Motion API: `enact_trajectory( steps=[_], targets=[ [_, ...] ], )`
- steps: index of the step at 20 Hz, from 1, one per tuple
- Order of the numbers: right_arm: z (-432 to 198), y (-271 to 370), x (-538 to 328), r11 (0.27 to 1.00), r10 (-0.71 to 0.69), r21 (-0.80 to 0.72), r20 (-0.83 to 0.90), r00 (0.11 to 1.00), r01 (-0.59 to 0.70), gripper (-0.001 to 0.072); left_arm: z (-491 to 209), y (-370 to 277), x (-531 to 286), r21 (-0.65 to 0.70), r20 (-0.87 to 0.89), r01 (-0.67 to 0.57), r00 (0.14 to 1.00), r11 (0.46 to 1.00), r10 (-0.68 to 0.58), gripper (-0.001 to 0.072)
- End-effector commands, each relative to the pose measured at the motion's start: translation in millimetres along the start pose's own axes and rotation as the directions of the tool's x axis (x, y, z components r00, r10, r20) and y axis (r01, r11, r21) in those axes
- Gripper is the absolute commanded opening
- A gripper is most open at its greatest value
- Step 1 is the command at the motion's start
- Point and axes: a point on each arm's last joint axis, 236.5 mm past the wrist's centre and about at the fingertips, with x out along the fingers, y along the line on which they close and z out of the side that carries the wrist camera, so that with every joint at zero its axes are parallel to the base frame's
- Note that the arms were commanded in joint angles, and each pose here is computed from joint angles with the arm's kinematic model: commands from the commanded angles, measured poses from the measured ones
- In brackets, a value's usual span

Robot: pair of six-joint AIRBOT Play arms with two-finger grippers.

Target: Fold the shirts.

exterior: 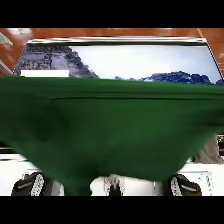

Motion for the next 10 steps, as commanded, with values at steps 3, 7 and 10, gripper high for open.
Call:
enact_trajectory(
  steps=[3, 7, 10],
  targets=[
    [-100, 1, 121, 0.997, 0.077, 0.058, -0.498, 0.864, -0.055, 0.0064, -143, 22, 110, -0.191, -0.449, 0.042, 0.884, 0.981, -0.126, 0.0041],
    [-94, 32, 259, 0.978, 0.207, 0.109, -0.39, 0.897, -0.179, 0.0064, -213, 41, 222, -0.379, -0.458, 0.02, 0.865, 0.925, -0.206, 0.0041],
    [-44, 73, 352, 0.974, 0.226, 0.068, -0.135, 0.965, -0.218, 0.0064, -215, 50, 298, -0.378, -0.362, 0.064, 0.908, 0.924, -0.211, 0.0042]
  ],
)
